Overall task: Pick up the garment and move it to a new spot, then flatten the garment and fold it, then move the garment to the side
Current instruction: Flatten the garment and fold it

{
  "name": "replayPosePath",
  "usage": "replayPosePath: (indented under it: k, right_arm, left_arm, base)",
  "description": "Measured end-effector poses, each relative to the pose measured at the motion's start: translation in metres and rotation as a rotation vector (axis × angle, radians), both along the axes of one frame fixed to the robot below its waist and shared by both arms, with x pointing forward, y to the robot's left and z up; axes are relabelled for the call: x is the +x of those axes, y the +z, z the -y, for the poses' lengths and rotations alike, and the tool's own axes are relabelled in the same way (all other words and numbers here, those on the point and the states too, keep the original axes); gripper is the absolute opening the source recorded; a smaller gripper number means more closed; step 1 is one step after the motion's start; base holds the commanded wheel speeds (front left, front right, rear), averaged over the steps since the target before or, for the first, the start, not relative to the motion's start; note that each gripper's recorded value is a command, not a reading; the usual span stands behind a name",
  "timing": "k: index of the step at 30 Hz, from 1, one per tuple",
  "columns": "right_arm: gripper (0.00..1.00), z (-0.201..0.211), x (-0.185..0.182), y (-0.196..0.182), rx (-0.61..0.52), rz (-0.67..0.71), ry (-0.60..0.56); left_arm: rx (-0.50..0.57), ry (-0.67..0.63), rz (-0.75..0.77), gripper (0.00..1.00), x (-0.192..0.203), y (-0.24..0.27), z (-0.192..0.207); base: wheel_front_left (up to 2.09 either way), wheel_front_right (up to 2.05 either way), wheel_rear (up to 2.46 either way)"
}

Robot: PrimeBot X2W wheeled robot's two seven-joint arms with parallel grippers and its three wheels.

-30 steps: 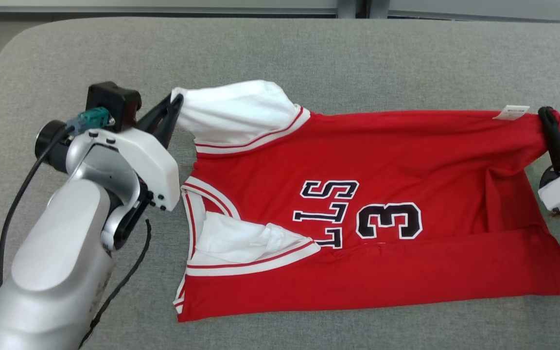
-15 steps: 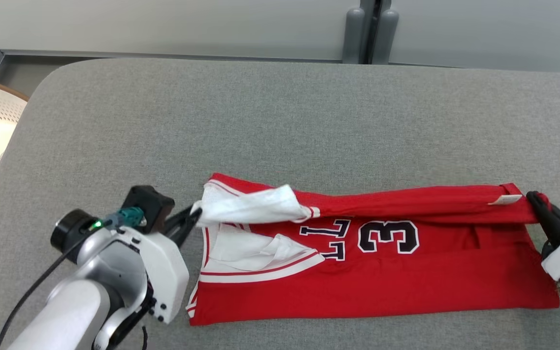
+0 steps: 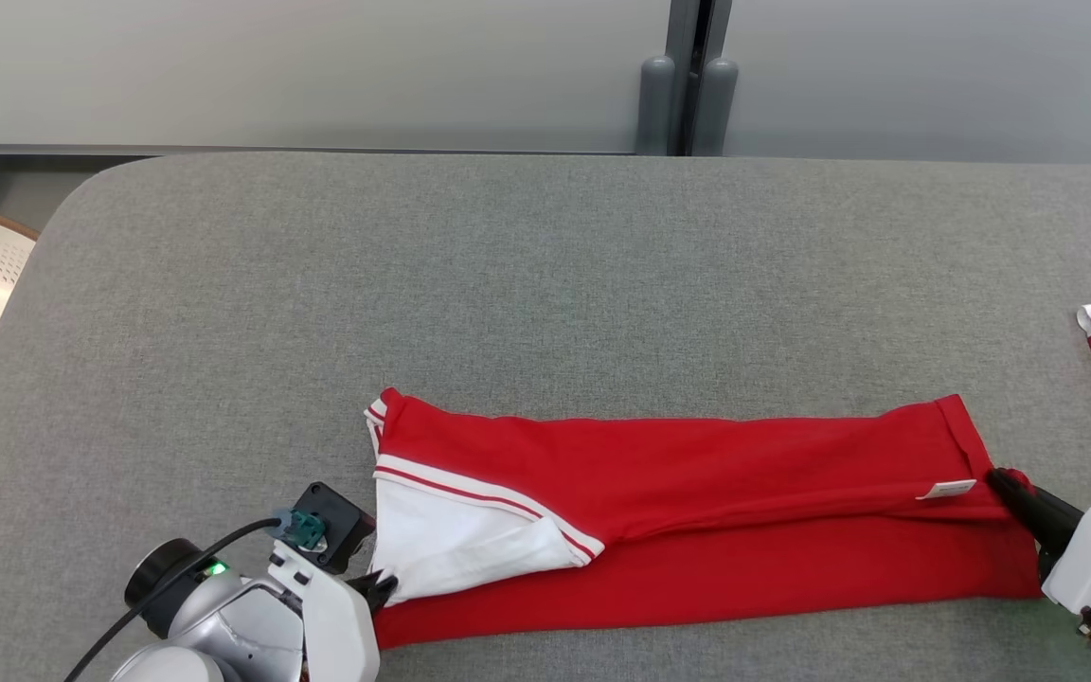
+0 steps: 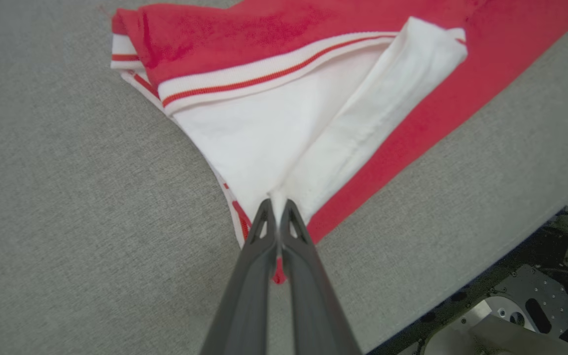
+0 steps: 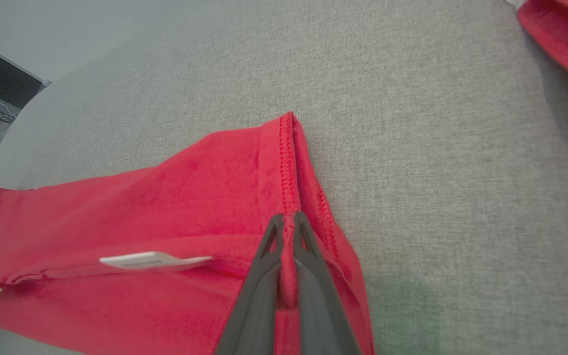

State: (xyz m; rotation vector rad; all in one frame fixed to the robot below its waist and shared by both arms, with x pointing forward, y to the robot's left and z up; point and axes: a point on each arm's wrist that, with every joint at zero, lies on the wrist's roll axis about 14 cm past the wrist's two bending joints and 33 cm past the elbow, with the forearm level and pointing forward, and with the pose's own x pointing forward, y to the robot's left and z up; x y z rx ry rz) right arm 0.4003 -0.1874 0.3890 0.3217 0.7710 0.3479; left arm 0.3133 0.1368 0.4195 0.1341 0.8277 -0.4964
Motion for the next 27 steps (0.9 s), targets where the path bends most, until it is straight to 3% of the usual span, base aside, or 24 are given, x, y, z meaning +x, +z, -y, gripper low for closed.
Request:
replayPosePath:
  k: [9,10,11,12,16,20,27]
  right_arm:
    - [0.00,0.004,-0.017,-0.008,-0.017,-0.064,0.014]
    - [0.02,0.005,-0.018,-0.009,-0.018,-0.073,0.011]
    - [0.35,0.005,-0.020,-0.010,-0.018,-0.083,0.009]
    - [1.00,0.005,-0.021,-0.011,-0.018,-0.085,0.009]
    - [1.00,0.007,-0.021,-0.010,-0.008,-0.082,-0.009]
    - [1.00,0.002,-0.002,0.015,0.027,0.053,-0.032]
    - [1.00,-0.001,0.034,0.078,0.040,0.440,-0.059]
  left_arm:
    - [0.031,-0.038,-0.024,0.00,-0.009,-0.006,0.004]
    - [0.029,-0.040,-0.027,0.39,-0.010,-0.008,0.005]
    - [0.025,-0.039,-0.020,0.83,-0.010,-0.008,0.007]
    - [0.028,-0.038,-0.007,1.00,-0.009,-0.008,0.008]
    - [0.021,-0.014,0.017,1.00,-0.007,-0.012,0.009]
    - [-0.018,0.060,0.083,1.00,0.005,-0.005,0.006]
    - [-0.257,0.405,0.548,1.00,0.079,0.087,-0.014]
  base:
    - [0.00,0.00,0.00]
    - [0.00,0.00,0.00]
    - [0.00,0.00,0.00]
    - [0.00,0.00,0.00]
    - [0.00,0.00,0.00]
    - [0.00,0.00,0.00]
    - [0.00,0.00,0.00]
